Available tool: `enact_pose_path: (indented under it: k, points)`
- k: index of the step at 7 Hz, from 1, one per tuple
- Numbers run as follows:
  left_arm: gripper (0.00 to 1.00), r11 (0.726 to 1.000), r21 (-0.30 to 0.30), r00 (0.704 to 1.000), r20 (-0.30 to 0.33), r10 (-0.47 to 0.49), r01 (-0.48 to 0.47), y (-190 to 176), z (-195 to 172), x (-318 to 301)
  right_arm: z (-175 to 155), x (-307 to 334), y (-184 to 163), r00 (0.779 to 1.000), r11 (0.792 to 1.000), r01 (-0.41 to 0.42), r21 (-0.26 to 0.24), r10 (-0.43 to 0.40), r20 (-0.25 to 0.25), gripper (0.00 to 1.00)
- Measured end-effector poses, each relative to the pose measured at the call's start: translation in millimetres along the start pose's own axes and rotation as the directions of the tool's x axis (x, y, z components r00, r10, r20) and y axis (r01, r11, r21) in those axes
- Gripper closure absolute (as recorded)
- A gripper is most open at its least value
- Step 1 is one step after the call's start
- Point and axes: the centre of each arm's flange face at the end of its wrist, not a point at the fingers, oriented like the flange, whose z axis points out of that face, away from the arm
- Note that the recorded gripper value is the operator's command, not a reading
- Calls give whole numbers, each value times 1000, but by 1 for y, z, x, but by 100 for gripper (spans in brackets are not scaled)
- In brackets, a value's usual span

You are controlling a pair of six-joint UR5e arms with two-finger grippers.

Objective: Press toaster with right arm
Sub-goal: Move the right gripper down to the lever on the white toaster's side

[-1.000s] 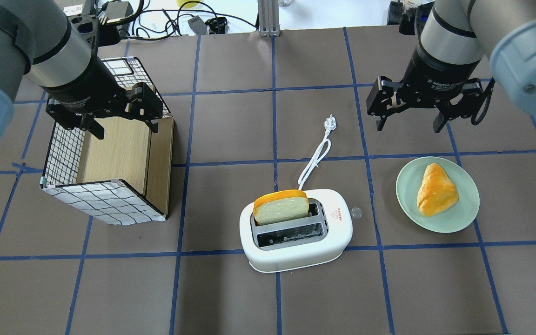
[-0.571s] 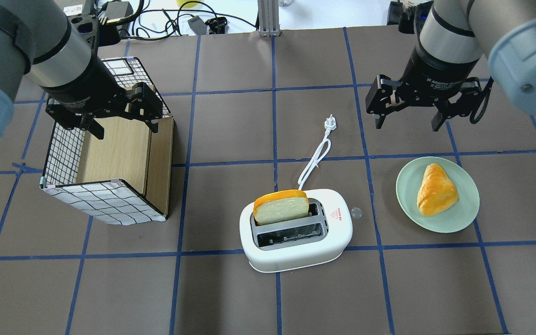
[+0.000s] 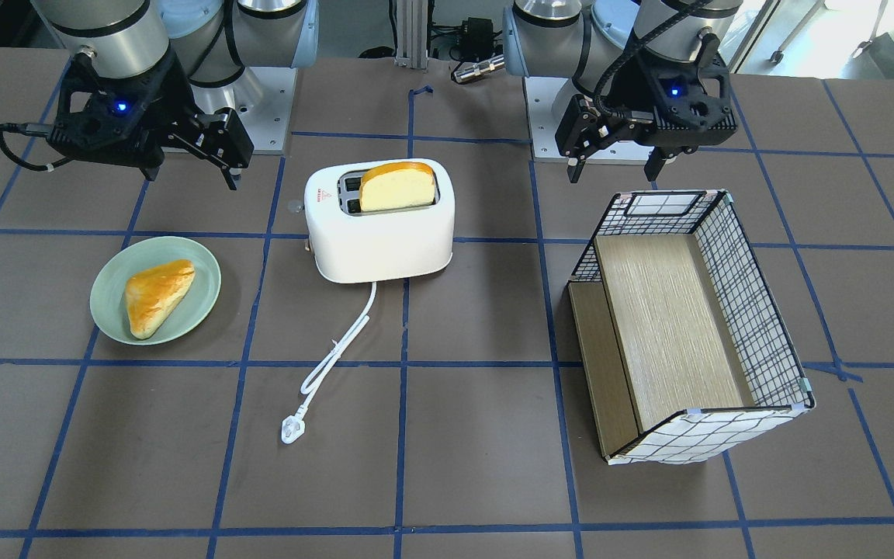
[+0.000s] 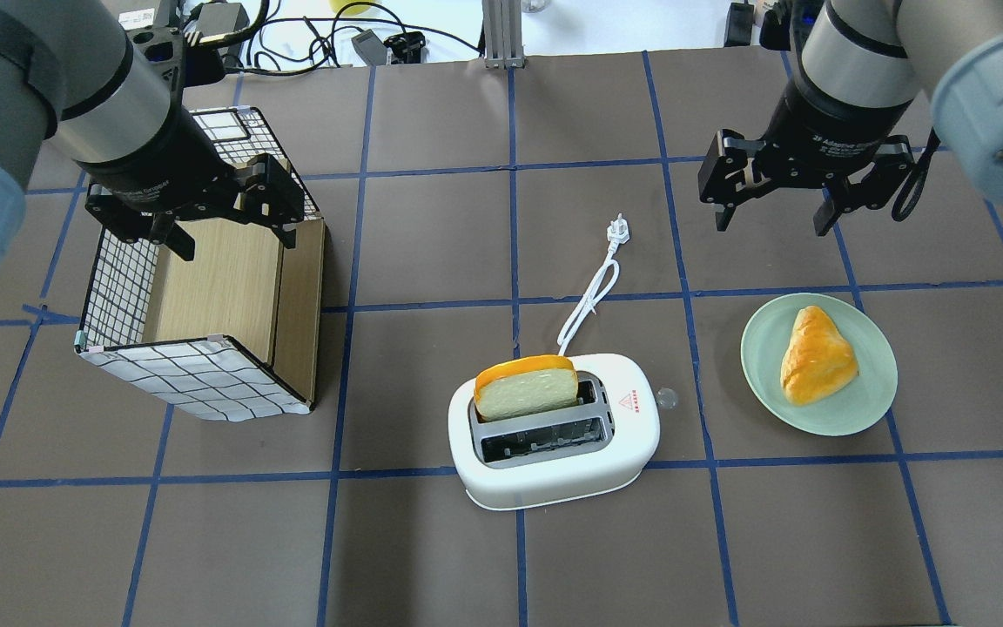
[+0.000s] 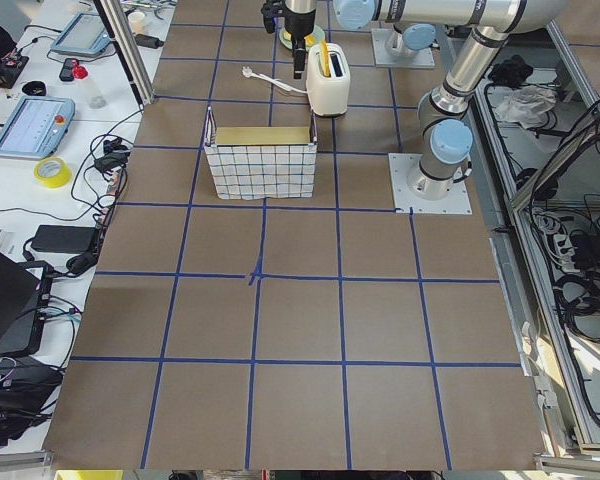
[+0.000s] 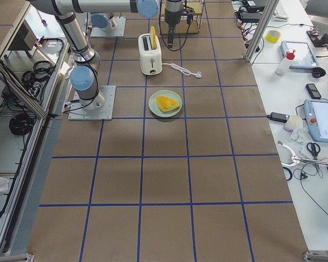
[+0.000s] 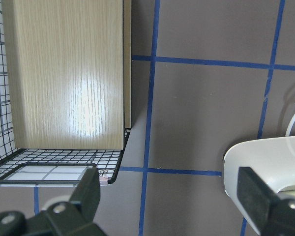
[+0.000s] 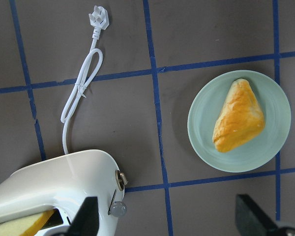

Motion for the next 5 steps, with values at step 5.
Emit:
enact_pose_path:
  k: [5]
  points:
    - [0,1000,0,1000,0,0,0,0,0,0,8,39,-16,997,999,37,-19,-36,74,100]
